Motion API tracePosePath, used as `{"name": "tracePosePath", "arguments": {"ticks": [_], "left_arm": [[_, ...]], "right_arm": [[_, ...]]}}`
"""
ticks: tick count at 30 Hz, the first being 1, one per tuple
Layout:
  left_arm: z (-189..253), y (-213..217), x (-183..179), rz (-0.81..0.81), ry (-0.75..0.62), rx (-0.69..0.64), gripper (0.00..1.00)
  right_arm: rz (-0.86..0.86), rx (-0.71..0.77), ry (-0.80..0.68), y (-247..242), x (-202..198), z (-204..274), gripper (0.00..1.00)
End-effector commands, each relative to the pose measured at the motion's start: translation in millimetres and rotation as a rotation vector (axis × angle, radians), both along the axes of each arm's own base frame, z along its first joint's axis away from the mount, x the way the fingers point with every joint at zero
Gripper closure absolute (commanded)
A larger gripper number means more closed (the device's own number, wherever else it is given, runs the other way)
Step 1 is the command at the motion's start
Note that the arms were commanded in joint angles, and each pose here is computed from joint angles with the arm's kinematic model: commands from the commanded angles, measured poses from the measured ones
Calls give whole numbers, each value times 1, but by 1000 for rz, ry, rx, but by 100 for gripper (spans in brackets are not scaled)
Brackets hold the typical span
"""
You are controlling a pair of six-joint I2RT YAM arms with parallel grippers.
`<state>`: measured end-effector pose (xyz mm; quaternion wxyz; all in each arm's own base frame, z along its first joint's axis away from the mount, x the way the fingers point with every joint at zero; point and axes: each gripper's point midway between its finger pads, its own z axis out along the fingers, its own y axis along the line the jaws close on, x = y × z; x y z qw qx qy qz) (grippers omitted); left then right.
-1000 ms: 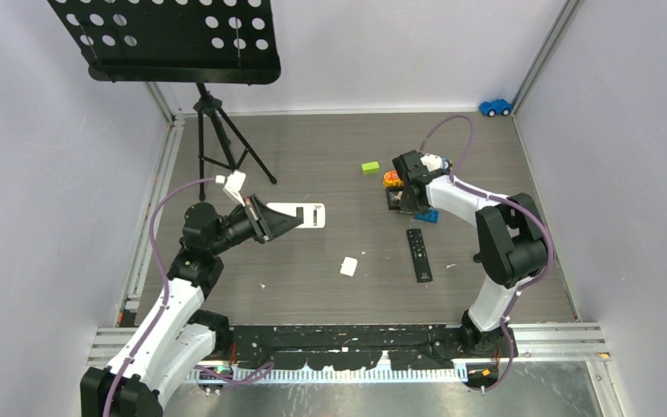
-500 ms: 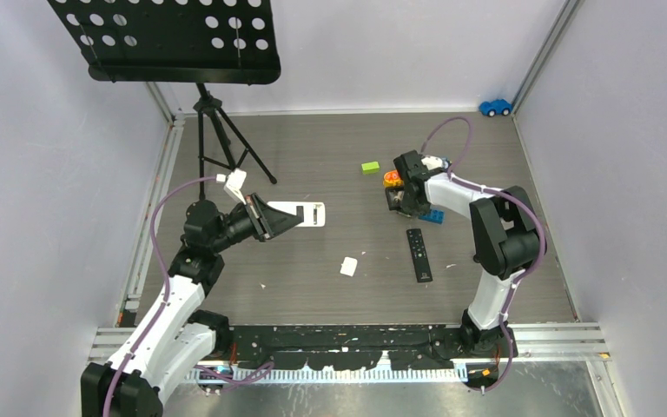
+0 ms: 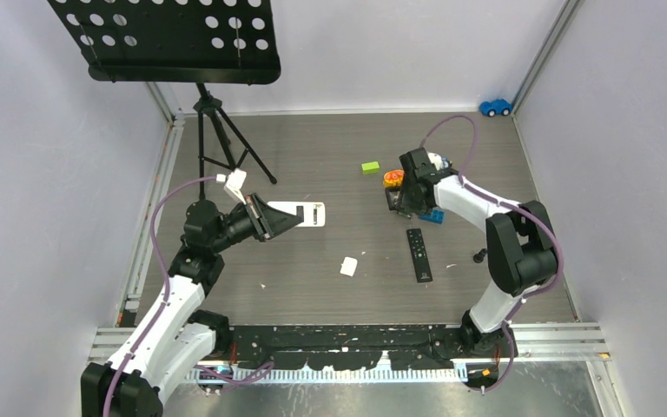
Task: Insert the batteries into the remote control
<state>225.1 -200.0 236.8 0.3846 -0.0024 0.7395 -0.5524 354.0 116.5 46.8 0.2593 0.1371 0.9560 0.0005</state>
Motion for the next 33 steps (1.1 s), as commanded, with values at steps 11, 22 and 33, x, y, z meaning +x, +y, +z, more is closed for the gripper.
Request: {"name": "tracePosePath", "arguments": {"ticks": [11, 22, 33], "left_arm": [[36, -3, 2, -26, -102, -14, 100], [36, -5, 0, -45, -101, -20, 100], [36, -5, -1, -47, -101, -20, 100]], "right_arm": [[493, -132, 202, 4, -13, -2, 41], [584, -152, 244, 6, -6, -25, 41], [645, -68, 237, 21, -1, -34, 45]]}}
